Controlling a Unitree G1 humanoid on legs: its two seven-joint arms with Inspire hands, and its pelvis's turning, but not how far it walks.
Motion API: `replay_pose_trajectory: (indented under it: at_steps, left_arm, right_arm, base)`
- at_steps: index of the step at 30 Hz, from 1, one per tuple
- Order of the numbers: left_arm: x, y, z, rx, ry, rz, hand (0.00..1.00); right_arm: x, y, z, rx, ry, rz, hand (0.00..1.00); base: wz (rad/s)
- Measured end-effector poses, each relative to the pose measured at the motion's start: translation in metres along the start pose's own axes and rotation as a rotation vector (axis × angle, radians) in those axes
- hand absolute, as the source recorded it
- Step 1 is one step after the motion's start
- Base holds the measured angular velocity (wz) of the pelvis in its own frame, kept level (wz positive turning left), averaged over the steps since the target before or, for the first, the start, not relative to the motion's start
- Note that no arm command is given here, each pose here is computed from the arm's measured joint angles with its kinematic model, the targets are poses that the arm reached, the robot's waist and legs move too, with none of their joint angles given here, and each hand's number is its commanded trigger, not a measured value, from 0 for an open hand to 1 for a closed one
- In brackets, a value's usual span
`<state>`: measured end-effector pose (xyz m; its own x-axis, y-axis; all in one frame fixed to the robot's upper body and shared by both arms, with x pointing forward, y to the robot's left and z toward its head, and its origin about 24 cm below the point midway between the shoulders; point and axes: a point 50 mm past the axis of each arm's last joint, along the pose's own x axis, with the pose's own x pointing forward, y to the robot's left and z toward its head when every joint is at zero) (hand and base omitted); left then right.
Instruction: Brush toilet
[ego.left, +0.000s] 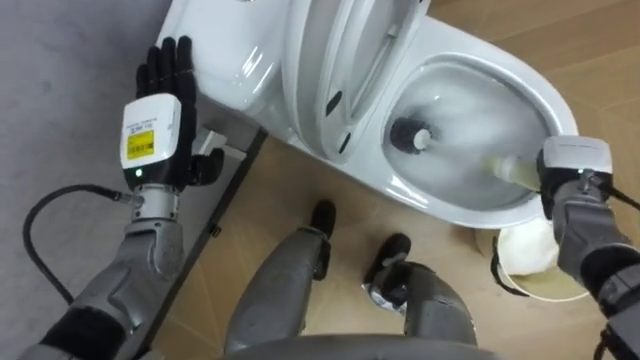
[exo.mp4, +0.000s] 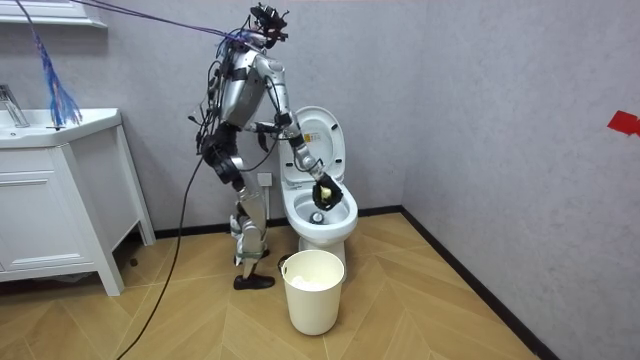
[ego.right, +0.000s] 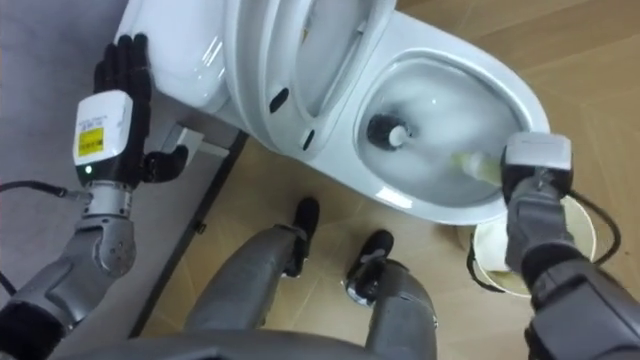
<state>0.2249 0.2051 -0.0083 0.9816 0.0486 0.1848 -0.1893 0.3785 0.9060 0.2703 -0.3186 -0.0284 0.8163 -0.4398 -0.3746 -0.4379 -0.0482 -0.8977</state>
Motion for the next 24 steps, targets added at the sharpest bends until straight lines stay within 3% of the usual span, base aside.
replay_pose_trajectory:
  at_steps: [3,9,17,24]
  left_arm:
    - [0.008,0.013,0.001,0.041,-0.045,0.057,0.0]
    - [0.016,0.023,-0.002,0.105,-0.069,0.103,0.0]
    - [0.029,0.025,0.003,0.137,-0.091,0.092,0.0]
    - [0.027,0.006,0.022,0.136,-0.177,-0.006,0.0]
  right_arm:
    - [0.014,-0.045,-0.007,0.036,0.017,-0.098,1.0]
    - [0.02,-0.081,-0.023,0.051,0.023,-0.186,1.0]
    - [0.018,-0.068,-0.017,0.001,-0.002,-0.16,1.0]
    - [0.009,-0.033,0.008,-0.265,-0.07,-0.059,1.0]
  base:
    - [-0.03]
    - [-0.05]
    - [0.01]
    - [0.02]
